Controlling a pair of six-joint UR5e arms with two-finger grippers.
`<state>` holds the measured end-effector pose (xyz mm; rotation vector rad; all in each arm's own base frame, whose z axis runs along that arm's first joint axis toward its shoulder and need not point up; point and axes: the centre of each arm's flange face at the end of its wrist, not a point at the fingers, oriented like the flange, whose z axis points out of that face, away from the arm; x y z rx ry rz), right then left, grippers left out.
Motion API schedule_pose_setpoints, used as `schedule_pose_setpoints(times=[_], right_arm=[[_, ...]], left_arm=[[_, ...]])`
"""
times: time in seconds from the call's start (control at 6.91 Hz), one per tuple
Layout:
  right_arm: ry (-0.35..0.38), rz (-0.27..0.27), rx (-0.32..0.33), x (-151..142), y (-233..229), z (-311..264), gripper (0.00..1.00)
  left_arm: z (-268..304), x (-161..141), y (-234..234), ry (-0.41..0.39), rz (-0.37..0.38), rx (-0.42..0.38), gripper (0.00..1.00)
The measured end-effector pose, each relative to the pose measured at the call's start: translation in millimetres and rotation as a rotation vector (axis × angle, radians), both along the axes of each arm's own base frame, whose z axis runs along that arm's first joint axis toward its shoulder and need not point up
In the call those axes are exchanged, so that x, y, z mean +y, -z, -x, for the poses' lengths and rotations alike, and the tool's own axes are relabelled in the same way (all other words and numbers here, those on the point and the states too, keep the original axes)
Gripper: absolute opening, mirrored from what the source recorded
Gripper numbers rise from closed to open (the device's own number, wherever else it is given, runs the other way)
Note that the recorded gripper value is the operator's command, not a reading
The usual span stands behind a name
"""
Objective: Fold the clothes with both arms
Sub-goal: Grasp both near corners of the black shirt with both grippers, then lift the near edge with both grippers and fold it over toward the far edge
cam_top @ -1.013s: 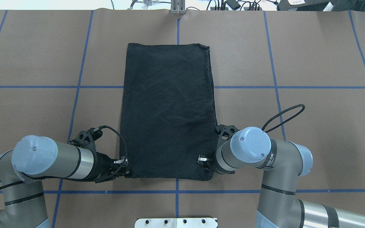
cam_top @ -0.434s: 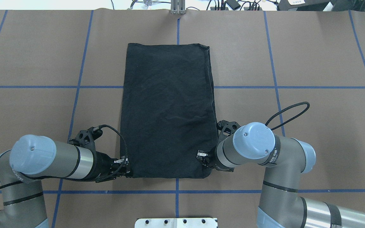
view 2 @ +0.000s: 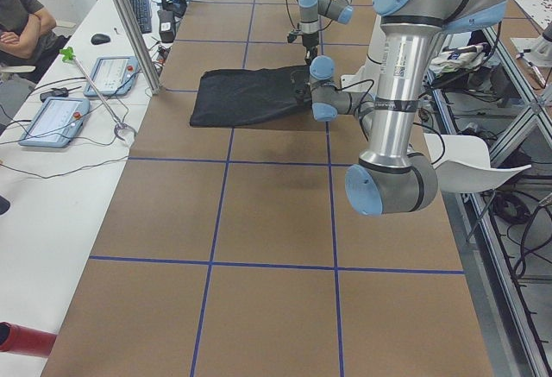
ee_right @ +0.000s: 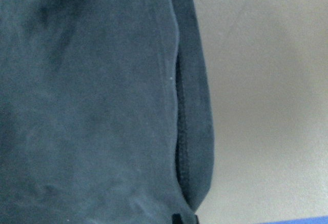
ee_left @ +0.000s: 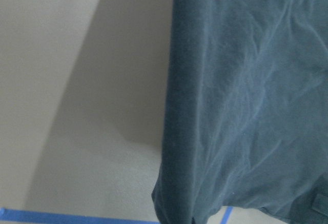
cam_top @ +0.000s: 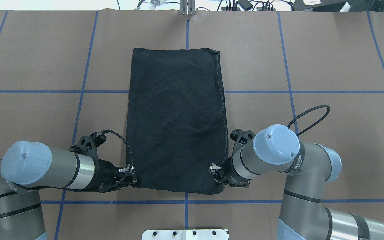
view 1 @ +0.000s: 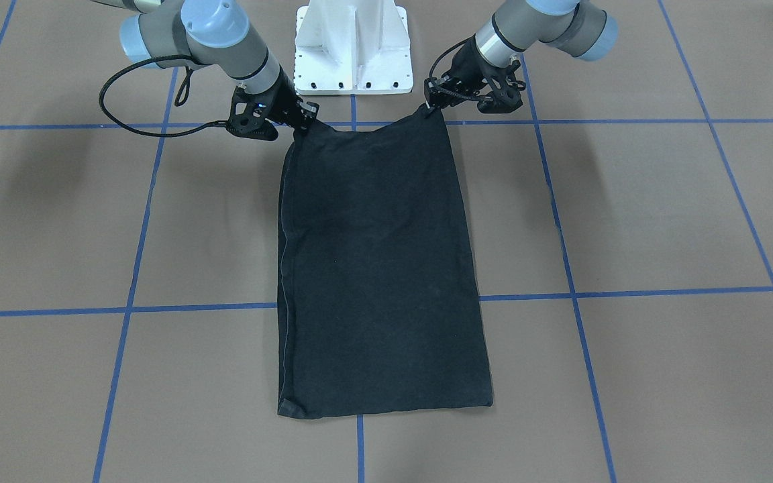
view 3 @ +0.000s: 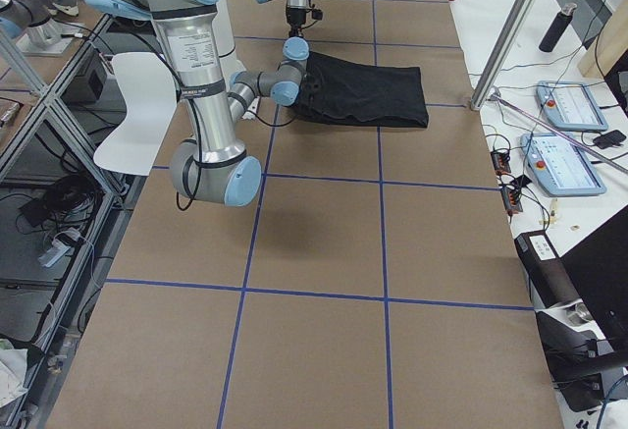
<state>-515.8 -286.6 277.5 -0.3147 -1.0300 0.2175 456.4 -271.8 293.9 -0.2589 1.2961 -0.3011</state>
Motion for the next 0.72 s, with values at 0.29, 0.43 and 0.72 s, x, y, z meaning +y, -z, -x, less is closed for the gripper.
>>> schedule_pose_setpoints(times=[0.29,0.43,0.72], right_arm=[[0.062,0.024,-0.027,18.8,4.7,-15.7,0.00],[0.087,0.027,-0.037,32.7,6.3,-22.0,0.00],[0.118,0.031,-0.050,54.4,8.1,-34.4,0.00]], left_arm=[[5.3,9.7,9.2,-0.055,0.006,0.023,0.00],[7.5,17.0,13.2,-0.077,0.006,0.033,0.00],[15.2,41.6,19.1,-0.125,0.003,0.050,0.00]])
